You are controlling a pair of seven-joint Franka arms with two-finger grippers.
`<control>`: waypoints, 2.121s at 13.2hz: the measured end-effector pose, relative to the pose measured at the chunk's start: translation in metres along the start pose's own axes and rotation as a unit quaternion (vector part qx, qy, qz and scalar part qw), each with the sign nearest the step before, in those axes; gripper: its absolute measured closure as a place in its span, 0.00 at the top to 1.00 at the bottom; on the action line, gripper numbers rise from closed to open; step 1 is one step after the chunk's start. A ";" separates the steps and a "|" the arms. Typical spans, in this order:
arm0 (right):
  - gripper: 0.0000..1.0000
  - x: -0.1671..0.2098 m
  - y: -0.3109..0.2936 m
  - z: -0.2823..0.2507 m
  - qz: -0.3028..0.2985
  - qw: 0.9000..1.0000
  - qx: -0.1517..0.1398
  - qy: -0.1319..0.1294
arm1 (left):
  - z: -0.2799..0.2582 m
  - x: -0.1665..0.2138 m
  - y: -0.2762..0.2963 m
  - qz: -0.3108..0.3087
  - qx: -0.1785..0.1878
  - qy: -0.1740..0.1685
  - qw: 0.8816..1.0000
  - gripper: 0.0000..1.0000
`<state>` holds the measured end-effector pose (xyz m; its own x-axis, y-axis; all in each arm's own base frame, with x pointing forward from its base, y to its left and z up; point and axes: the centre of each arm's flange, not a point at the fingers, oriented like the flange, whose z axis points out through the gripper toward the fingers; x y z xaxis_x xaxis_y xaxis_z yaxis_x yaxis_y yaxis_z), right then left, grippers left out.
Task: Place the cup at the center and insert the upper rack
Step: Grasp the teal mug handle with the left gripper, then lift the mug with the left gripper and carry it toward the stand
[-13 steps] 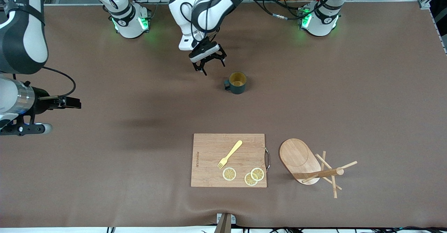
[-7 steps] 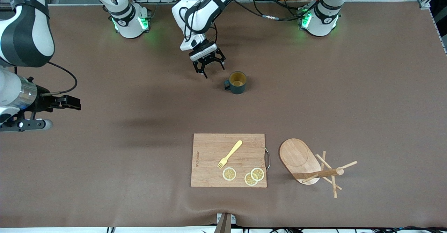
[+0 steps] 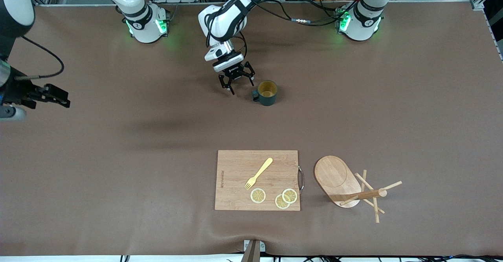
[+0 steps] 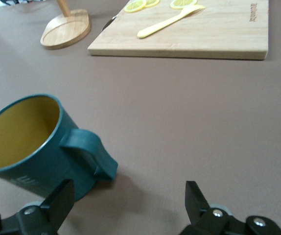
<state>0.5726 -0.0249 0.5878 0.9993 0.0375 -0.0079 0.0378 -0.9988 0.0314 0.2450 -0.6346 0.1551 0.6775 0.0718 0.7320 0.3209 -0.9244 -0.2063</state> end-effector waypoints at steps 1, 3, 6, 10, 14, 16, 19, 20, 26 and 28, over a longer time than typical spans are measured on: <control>1.00 -0.007 0.000 -0.008 0.000 1.000 0.000 0.006 | 0.004 -0.001 0.000 0.005 -0.001 0.009 1.000 1.00; 1.00 -0.016 -0.002 -0.018 0.023 1.000 0.007 0.014 | 0.013 -0.005 0.001 0.013 -0.002 0.022 1.000 1.00; 1.00 -0.019 -0.016 -0.025 0.066 0.997 0.019 0.016 | 0.027 -0.011 0.000 0.024 0.002 0.035 0.999 1.00; 1.00 -0.020 -0.035 -0.035 0.084 0.996 0.020 0.017 | 0.046 -0.005 0.001 0.034 0.003 0.068 0.997 1.00; 1.00 -0.018 -0.027 -0.040 0.091 0.995 0.021 0.032 | 0.058 -0.002 0.001 0.044 0.000 0.093 0.995 1.00; 1.00 -0.017 -0.026 -0.045 0.091 0.995 0.021 0.039 | 0.064 -0.009 0.000 0.048 0.003 0.094 0.994 1.00; 1.00 -0.018 -0.017 -0.049 0.100 0.994 0.021 0.044 | 0.074 -0.021 -0.001 0.036 0.006 0.095 0.995 1.00; 1.00 -0.018 -0.012 -0.049 0.104 0.993 0.021 0.043 | 0.074 -0.022 0.000 0.030 0.003 0.096 0.995 0.92; 1.00 -0.018 -0.009 -0.049 0.108 0.993 0.023 0.043 | 0.074 -0.020 0.001 0.014 0.001 0.096 0.995 0.24; 1.00 -0.018 -0.003 -0.048 0.114 0.992 0.025 0.043 | 0.072 -0.019 0.002 0.012 0.000 0.096 0.995 0.05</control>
<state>0.5549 -0.0214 0.6363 0.9788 -0.1893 0.0788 -0.1877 -0.9819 -0.0273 0.2811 -0.6106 0.0941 0.5457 -0.0225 0.8377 0.3065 -0.9250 -0.2245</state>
